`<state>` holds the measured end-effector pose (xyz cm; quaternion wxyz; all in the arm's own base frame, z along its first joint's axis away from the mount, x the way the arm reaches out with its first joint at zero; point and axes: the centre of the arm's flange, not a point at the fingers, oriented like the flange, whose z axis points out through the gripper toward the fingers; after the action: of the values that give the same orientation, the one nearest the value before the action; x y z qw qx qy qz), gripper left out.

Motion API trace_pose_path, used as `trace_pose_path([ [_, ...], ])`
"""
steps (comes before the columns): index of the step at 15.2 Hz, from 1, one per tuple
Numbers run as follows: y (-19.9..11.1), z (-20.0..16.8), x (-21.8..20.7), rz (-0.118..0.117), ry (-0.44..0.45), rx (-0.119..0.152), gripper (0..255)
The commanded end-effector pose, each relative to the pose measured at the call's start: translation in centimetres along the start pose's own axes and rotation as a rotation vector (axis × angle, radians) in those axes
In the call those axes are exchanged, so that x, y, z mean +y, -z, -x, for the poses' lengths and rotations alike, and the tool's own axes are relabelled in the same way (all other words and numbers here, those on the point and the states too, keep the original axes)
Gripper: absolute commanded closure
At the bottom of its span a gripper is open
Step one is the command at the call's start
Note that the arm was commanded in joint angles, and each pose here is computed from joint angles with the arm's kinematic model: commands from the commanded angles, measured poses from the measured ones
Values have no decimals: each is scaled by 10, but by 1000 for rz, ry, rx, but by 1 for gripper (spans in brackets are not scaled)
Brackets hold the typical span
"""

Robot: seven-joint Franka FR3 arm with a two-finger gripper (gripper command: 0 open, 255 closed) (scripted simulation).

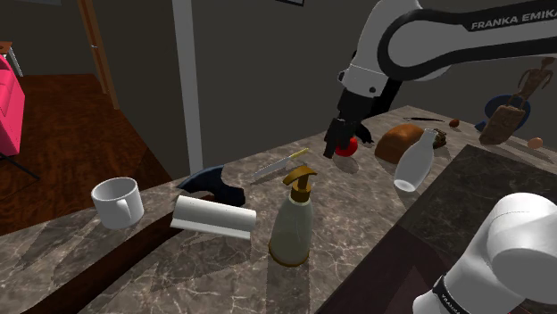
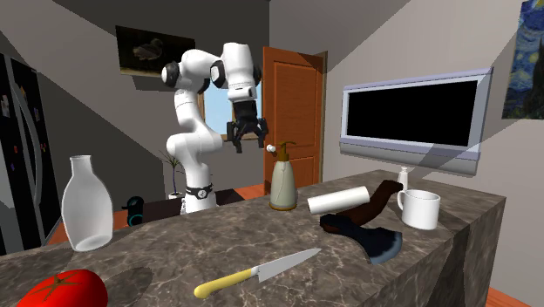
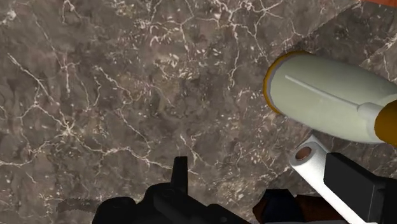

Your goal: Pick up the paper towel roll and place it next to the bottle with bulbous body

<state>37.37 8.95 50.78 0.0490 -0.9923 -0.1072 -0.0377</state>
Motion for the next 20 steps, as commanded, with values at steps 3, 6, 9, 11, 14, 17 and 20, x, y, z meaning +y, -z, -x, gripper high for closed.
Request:
trace_pose_path([
  [3,-35,-29,-27,-9,95,17,0],
  [6,-58,-50,-49,-15,166,28,0],
  [9,-81,-70,-72,-21,237,40,0],
  [11,-96,-82,-88,-25,284,47,0],
  [14,-119,-99,-114,-31,354,59,0],
  [17,-141,-115,-140,-37,425,70,0],
  [20,-163,-129,-168,-43,496,82,0],
])
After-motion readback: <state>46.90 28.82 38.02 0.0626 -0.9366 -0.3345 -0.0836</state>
